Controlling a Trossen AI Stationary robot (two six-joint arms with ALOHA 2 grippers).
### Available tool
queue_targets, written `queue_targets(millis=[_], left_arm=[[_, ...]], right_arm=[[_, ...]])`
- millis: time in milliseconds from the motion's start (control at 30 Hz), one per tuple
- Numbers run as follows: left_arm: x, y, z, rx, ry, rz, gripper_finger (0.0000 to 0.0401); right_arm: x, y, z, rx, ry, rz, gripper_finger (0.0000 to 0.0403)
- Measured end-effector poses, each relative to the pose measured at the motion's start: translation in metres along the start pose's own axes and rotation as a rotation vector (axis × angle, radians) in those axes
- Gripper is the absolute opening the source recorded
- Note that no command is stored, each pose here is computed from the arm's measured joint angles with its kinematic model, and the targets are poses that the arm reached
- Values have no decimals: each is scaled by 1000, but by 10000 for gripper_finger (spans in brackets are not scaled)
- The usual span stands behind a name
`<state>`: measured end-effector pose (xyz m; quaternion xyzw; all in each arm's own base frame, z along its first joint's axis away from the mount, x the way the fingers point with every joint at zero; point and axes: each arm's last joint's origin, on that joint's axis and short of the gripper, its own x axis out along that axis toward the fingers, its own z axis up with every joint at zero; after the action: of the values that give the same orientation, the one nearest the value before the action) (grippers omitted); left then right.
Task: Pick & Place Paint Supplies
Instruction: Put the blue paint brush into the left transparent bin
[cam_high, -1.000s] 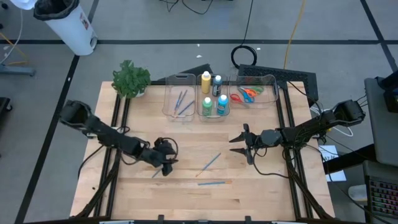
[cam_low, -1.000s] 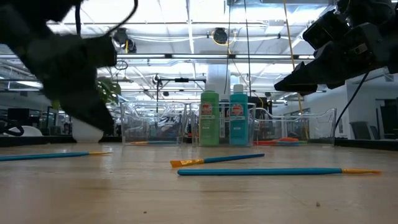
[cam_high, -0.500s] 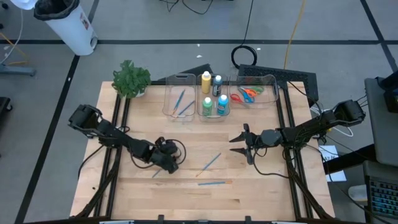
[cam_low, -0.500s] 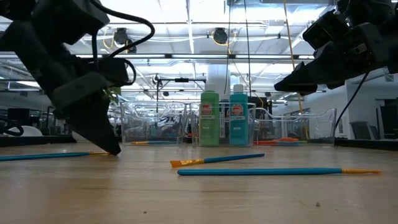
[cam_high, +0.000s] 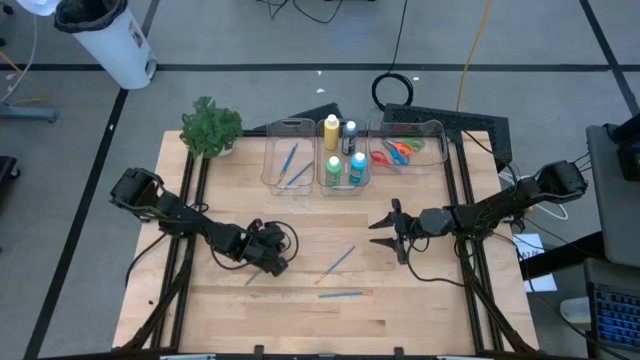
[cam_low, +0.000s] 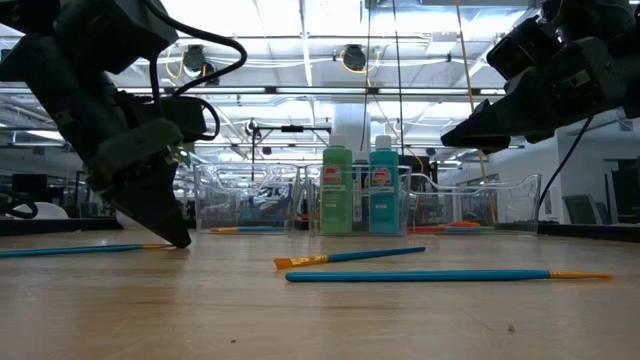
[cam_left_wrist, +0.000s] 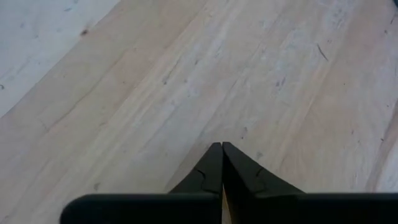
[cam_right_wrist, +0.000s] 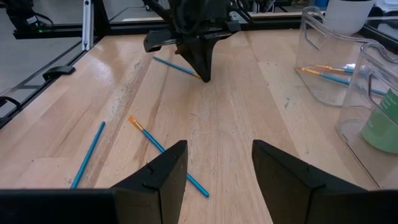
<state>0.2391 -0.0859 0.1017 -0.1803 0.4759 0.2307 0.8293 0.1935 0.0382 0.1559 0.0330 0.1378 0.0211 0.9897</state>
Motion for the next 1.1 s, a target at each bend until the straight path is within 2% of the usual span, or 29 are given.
queue_targets(millis=[100,233,333,567,800,967,1100], left_arm=[[-3,0,2,24,-36,-3,4],[-14,-5,13,101,-146,-71,3],[-31,-14,29,147,-300,-153,2],[-65,-25,56,230,-624,-268,2],[-85,-30,79,293,-898,-309,1],[-91,-26,91,291,-999,-287,1],[-90,-21,98,286,-1019,-293,1]], right_arm=[[0,0,0,0,0,0,171],[0,0,0,0,0,0,171],[0,0,0,0,-1,0,171],[0,0,0,0,-2,0,171],[5,2,6,16,-100,14,171],[16,3,2,19,-162,21,171],[29,4,-2,11,-203,22,173]])
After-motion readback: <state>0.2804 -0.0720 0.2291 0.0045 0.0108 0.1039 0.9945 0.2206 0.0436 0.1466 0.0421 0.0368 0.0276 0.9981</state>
